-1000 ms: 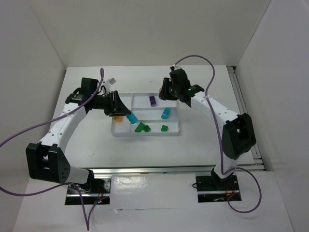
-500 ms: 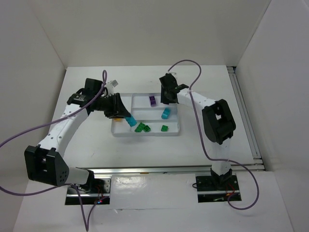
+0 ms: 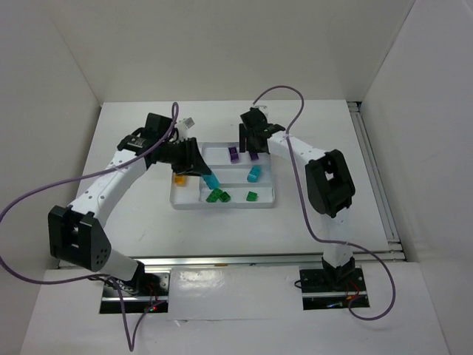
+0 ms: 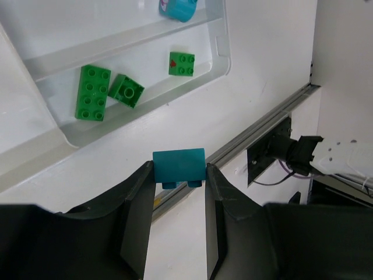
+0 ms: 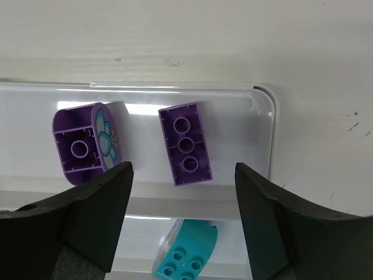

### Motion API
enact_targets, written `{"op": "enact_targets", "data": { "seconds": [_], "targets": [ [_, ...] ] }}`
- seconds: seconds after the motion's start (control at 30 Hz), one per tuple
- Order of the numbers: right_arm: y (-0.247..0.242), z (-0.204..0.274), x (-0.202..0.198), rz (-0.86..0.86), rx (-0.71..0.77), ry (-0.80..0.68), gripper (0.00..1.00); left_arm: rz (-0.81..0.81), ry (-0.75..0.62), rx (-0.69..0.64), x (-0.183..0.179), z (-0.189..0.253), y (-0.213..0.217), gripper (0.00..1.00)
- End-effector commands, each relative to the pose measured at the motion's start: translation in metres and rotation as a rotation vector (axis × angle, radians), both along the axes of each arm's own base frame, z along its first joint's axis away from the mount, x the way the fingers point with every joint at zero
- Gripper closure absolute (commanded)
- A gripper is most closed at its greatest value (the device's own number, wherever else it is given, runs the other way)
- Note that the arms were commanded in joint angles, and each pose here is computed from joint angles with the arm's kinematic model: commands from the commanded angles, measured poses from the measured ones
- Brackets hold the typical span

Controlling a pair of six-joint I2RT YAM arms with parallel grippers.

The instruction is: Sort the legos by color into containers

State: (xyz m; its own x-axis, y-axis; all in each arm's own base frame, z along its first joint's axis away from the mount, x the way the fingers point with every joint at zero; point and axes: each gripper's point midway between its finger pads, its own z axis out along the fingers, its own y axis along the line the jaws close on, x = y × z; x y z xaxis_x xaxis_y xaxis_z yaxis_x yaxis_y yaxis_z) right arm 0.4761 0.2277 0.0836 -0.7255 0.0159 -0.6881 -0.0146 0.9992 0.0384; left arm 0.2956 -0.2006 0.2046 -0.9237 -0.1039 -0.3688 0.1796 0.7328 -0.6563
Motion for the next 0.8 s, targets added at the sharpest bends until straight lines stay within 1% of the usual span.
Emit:
{"op": "enact_targets", "data": {
  "seconds": [0.0, 0.03, 0.07, 0.1, 0.17, 0.2, 0.23, 0.3, 0.33, 0.37, 0.43, 0.47, 0.53, 0.57, 0.63, 0.67, 0.73, 0.77],
  "targets": [
    [-0.011, 0.044, -0.005, -0.017, 0.002, -0.068, 0.22, 0.008, -0.042, 0.001, 0.023, 0.008, -0.014, 1.00],
    [-0.015, 0.047, -0.009, -0.024, -0.003, -0.075, 0.23, 0.022, -0.035, 0.004, 0.028, 0.008, -0.014, 1.00],
    [-0.026, 0.065, -0.012, -0.054, 0.011, -0.106, 0.23, -0.001, -0.049, -0.001, 0.030, 0.013, -0.024, 1.00],
    [-0.031, 0.059, -0.022, -0.061, 0.011, -0.094, 0.26, 0.018, -0.027, 0.030, 0.039, 0.001, -0.026, 1.00],
    [-0.051, 0.065, -0.032, -0.100, 0.015, -0.100, 0.27, 0.016, -0.015, 0.040, 0.048, -0.004, -0.036, 1.00],
    [-0.063, 0.072, -0.043, -0.123, 0.033, -0.113, 0.27, 0.010, -0.034, 0.025, 0.057, 0.004, -0.041, 1.00],
    [-0.071, 0.074, -0.047, -0.136, 0.058, -0.108, 0.27, 0.010, -0.010, 0.034, 0.064, -0.006, -0.043, 1.00],
    [-0.089, 0.091, -0.059, -0.170, 0.078, -0.130, 0.27, 0.010, -0.007, 0.035, 0.074, -0.010, -0.047, 1.00],
    [-0.097, 0.090, -0.064, -0.182, 0.076, -0.128, 0.27, 0.001, 0.003, 0.039, 0.075, -0.015, -0.052, 1.00],
    [-0.107, 0.102, -0.069, -0.206, 0.093, -0.149, 0.27, 0.007, 0.027, 0.057, 0.081, -0.028, -0.052, 1.00],
    [-0.121, 0.102, -0.077, -0.233, 0.083, -0.150, 0.27, 0.009, 0.033, 0.081, 0.087, -0.038, -0.057, 1.00],
    [-0.129, 0.109, -0.076, -0.253, 0.089, -0.166, 0.27, 0.002, 0.054, 0.098, 0.088, -0.051, -0.062, 1.00],
    [-0.135, 0.108, -0.083, -0.256, 0.102, -0.163, 0.27, 0.033, 0.070, 0.128, 0.093, -0.061, -0.063, 1.00],
    [-0.137, 0.108, -0.083, -0.259, 0.107, -0.160, 0.27, 0.047, 0.045, 0.134, 0.099, -0.058, -0.062, 1.00],
    [-0.139, 0.103, -0.087, -0.259, 0.102, -0.151, 0.27, 0.053, 0.050, 0.161, 0.104, -0.069, -0.064, 1.00],
    [-0.140, 0.102, -0.089, -0.259, 0.098, -0.141, 0.27, 0.054, 0.041, 0.157, 0.109, -0.067, -0.066, 1.00],
    [-0.140, 0.098, -0.091, -0.259, 0.094, -0.133, 0.27, 0.045, 0.063, 0.157, 0.111, -0.077, -0.069, 1.00],
    [-0.140, 0.098, -0.091, -0.259, 0.094, -0.133, 0.27, 0.043, 0.084, 0.146, 0.110, -0.080, -0.072, 0.94]
  ]
}}
